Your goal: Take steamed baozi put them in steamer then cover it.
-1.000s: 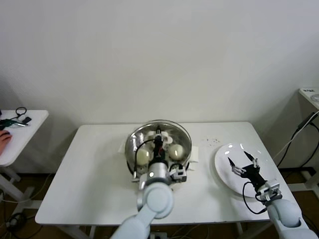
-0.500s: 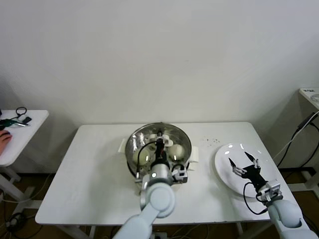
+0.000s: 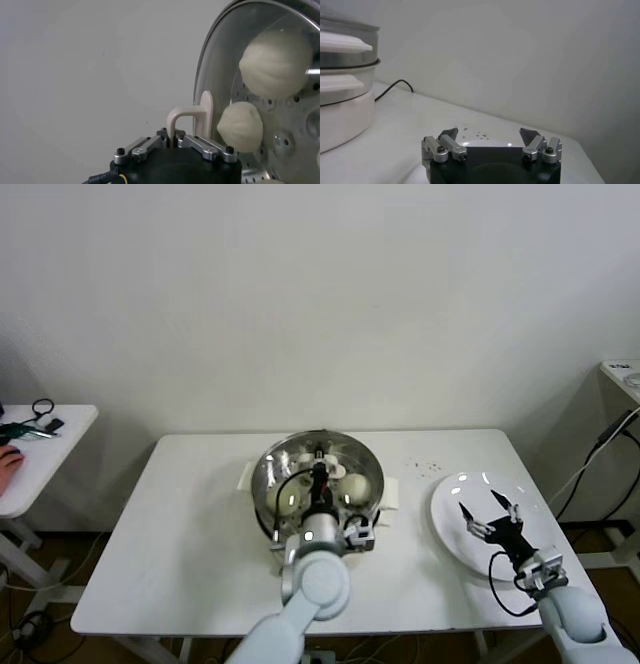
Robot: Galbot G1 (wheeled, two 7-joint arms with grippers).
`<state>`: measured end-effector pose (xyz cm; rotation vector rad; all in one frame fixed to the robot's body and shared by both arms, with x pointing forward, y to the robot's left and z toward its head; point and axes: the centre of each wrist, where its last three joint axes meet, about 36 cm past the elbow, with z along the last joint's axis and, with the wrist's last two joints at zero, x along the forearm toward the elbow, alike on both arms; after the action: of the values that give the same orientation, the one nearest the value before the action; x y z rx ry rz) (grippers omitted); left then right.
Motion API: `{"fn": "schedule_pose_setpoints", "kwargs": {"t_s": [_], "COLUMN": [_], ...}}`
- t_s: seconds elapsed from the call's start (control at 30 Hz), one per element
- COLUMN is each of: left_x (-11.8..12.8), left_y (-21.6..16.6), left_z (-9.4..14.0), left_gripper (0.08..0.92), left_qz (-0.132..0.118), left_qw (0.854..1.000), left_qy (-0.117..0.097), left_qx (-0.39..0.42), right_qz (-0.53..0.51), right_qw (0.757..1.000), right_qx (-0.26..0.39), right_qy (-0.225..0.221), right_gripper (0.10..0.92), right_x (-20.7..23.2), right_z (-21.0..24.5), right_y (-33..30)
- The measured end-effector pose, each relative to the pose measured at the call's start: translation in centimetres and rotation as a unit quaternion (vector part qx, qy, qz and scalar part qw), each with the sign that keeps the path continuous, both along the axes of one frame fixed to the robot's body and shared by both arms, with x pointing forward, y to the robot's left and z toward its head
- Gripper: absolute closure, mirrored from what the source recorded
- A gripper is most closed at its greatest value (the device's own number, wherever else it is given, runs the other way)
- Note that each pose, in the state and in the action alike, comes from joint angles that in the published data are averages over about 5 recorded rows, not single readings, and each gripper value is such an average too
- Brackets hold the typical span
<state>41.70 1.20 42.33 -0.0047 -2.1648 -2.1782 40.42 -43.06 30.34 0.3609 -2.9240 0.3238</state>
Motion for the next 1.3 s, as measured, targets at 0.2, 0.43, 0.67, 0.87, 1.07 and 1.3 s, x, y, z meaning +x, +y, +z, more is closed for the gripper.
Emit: {"fn": "schedule_pose_setpoints", "kwargs": {"t_s": [0.2, 0.43, 0.67, 0.87, 1.07, 1.3], "left_x": [0.1, 0.1, -0.3, -1.5, -3.4, -5.2], "left_y": [0.1, 1.0, 2.0, 2.8, 3.4, 4.6], "left_z": [-0.4, -0.4, 0.0, 0.7, 1.8, 3.2], "left_gripper": [0.849, 0.817, 0.627, 0.454, 0.28, 0.179], "left_qz": [0.0, 0.002, 0.003, -0.008, -0.028, -0.043], "left_qw": [1.0, 1.0, 1.0, 1.0, 0.998, 0.996], "left_qy": [-0.002, 0.0, 0.0, 0.002, 0.006, -0.001], "left_qx": [0.002, 0.001, -0.009, -0.027, -0.052, -0.08], "right_qz": [0.001, 0.001, 0.003, 0.001, -0.003, -0.007], "right_qw": [1.0, 1.0, 1.0, 1.0, 1.0, 0.999], "right_qx": [-0.001, -0.002, -0.003, -0.006, -0.011, -0.015], "right_qy": [0.0, 0.001, 0.005, 0.014, 0.024, 0.032], "right_gripper": [0.2, 0.2, 0.2, 0.2, 0.2, 0.2], "right_x": [0.0, -0.1, 0.1, 0.2, 0.3, 0.4], "right_z": [0.0, 0.1, 0.2, 0.4, 0.4, 0.4], "right_y": [0.0, -0.2, 0.0, -0.1, 0.0, 0.3]}}
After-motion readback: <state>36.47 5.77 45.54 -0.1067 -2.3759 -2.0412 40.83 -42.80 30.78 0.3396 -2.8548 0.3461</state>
